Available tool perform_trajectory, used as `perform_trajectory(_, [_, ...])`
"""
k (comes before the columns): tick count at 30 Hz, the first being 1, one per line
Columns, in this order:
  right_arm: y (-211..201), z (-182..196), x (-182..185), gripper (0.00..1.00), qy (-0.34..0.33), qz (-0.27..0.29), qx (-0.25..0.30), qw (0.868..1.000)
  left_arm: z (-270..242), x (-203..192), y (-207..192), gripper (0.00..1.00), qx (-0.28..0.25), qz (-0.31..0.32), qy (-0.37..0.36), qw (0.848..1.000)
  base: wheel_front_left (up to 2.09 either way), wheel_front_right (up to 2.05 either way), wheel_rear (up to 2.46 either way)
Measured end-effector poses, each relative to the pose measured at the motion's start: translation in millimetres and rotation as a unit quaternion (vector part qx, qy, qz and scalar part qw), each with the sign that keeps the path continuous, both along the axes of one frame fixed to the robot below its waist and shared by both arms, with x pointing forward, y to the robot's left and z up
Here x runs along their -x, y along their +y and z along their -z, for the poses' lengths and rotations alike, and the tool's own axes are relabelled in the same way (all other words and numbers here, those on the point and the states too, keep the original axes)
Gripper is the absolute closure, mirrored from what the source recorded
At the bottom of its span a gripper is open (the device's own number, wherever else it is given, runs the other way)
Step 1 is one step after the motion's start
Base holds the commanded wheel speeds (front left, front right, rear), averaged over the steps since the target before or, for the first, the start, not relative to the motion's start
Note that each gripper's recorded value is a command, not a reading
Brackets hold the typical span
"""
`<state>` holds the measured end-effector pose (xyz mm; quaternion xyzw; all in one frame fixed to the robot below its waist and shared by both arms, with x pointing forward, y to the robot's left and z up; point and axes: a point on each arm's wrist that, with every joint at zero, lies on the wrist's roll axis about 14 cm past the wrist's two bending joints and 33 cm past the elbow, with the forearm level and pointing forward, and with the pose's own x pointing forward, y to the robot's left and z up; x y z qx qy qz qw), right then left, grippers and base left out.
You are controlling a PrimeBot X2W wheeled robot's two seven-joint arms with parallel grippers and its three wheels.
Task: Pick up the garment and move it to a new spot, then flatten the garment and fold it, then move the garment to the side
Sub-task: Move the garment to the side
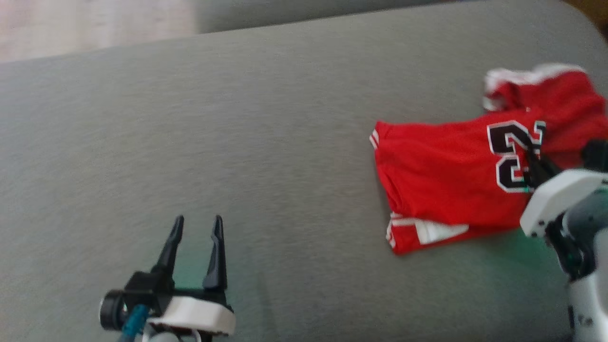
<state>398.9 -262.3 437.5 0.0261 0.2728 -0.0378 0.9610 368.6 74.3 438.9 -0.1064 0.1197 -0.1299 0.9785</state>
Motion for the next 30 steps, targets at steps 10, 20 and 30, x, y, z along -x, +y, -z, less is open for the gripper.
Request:
perform_trajectory(10, [-49,-18,19,1.00,-0.028,0.087,0.014,0.996,8,-31,-69,0.00,0.009,0.111,0.003,0.994,0.00,0.00,0.00])
perform_trajectory(20, [-44,-47,-17,1.00,-0.057,0.059,0.027,0.996,8,-30,-70,0.00,0.007,0.113,0.004,0.994,0.00,0.00,0.00])
perform_trajectory(30, [-69,-77,-65,1.00,-0.054,0.047,0.081,0.994,11,-29,-39,0.00,-0.001,0.066,0.011,0.998,0.00,0.00,0.00])
